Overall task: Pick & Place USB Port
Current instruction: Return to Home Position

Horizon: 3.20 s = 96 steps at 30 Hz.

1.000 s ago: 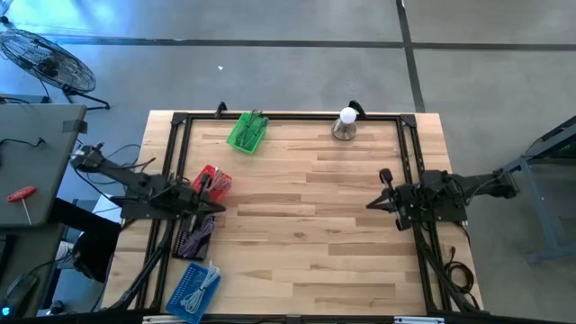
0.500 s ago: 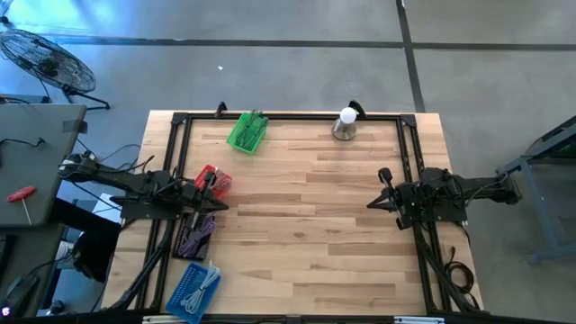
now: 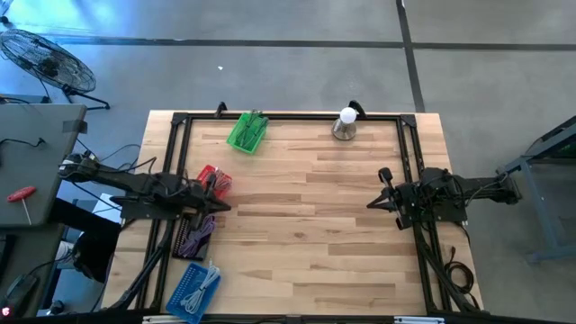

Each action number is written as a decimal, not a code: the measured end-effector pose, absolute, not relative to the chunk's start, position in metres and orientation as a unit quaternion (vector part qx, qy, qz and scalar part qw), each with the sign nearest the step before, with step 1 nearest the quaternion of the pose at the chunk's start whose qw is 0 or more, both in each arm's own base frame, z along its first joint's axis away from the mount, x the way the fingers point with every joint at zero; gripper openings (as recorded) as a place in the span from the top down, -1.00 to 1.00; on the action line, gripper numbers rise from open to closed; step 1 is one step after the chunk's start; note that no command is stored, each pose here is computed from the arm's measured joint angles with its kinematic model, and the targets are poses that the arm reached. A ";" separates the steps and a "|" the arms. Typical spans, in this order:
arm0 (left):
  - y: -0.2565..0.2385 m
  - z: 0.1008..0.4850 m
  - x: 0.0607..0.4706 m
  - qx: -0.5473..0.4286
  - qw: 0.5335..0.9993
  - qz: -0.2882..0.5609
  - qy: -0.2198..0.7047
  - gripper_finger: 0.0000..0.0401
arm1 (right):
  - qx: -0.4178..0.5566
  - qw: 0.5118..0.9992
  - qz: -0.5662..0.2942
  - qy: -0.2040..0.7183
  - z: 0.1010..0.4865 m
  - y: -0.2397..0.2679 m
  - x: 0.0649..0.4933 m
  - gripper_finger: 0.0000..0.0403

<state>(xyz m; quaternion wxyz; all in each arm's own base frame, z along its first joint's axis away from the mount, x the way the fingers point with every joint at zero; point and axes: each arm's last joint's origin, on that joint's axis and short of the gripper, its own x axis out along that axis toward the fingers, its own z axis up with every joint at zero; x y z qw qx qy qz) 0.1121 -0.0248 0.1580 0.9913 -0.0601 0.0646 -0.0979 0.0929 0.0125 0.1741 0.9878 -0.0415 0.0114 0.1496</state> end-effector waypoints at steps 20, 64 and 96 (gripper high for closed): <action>-0.022 0.163 0.100 -0.051 0.992 -0.101 0.052 1.00 | -0.042 0.988 0.149 0.013 0.174 0.012 0.093 1.00; -0.023 0.164 0.098 -0.037 0.992 -0.116 0.044 1.00 | -0.060 0.996 0.056 0.026 0.162 -0.009 0.104 1.00; -0.022 0.164 0.098 -0.033 0.992 -0.114 0.044 1.00 | -0.057 0.997 0.052 -0.027 0.172 -0.008 0.096 1.00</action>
